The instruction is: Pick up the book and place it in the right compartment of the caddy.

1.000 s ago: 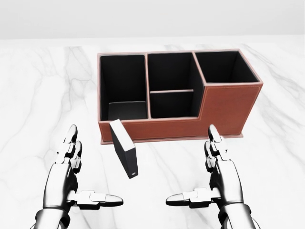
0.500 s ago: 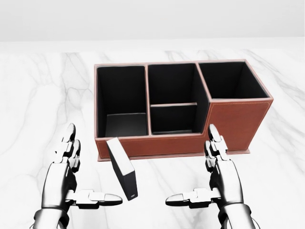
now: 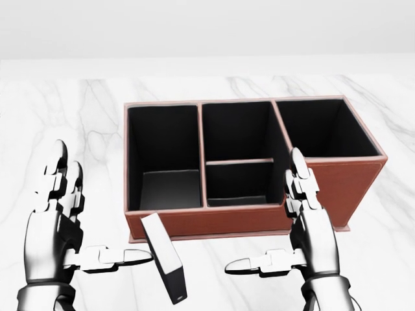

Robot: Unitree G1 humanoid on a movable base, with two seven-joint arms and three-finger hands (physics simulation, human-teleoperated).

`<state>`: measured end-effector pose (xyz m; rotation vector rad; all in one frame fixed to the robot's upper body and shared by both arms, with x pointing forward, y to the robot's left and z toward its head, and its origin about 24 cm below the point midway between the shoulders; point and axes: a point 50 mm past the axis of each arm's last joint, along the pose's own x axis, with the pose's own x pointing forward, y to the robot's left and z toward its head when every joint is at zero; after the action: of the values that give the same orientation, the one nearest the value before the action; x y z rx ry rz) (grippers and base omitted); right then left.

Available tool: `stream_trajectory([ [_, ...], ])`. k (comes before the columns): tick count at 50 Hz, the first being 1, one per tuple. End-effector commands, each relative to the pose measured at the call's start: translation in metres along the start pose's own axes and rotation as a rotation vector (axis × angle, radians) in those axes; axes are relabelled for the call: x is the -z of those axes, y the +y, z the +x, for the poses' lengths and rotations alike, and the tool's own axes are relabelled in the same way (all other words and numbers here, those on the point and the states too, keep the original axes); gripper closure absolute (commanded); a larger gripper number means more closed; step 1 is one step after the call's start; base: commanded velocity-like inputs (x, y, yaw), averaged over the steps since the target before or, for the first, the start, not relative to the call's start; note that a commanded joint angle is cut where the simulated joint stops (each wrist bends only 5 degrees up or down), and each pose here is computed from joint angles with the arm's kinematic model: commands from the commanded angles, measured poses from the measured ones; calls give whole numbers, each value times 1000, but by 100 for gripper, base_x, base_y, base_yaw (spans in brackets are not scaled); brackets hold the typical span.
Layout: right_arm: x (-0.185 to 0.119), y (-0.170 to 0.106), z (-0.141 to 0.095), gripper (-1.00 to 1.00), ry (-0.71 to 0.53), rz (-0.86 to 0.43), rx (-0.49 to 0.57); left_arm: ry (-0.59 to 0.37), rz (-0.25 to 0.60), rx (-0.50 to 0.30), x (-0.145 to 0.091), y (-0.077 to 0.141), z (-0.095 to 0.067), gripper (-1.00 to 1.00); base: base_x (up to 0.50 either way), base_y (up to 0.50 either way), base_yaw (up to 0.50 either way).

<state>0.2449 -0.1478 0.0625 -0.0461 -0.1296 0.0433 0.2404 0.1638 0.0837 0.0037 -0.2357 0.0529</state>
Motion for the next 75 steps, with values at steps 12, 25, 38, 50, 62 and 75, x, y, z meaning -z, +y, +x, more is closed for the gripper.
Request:
stream_trajectory([
  [12, -3, 7, -1, -100, -25, 0, -34, -21, -17, -3, -5, 1, 0, -100, 3, 0, 0],
  [25, -5, 11, -4, -100, -33, 5, -47, -22, -16, -6, -5, 1, 0, -100, 0, 0, 0],
  [38, -7, 16, -5, -100, -35, 10, -68, -25, -23, -6, -6, 1, 0, -100, 0, 0, 0],
  [50, 10, 36, -6, -100, 32, 2, -119, -29, -23, -4, -7, 1, -1, -100, 0, 0, 0],
  [62, 9, 50, -3, -100, 27, 0, -154, -24, -24, -3, -6, 1, -1, -100, 0, 0, 0],
  [75, 12, 65, 0, -100, 39, 2, -190, -29, -25, -2, -7, 1, 0, -100, 0, 0, 0],
])
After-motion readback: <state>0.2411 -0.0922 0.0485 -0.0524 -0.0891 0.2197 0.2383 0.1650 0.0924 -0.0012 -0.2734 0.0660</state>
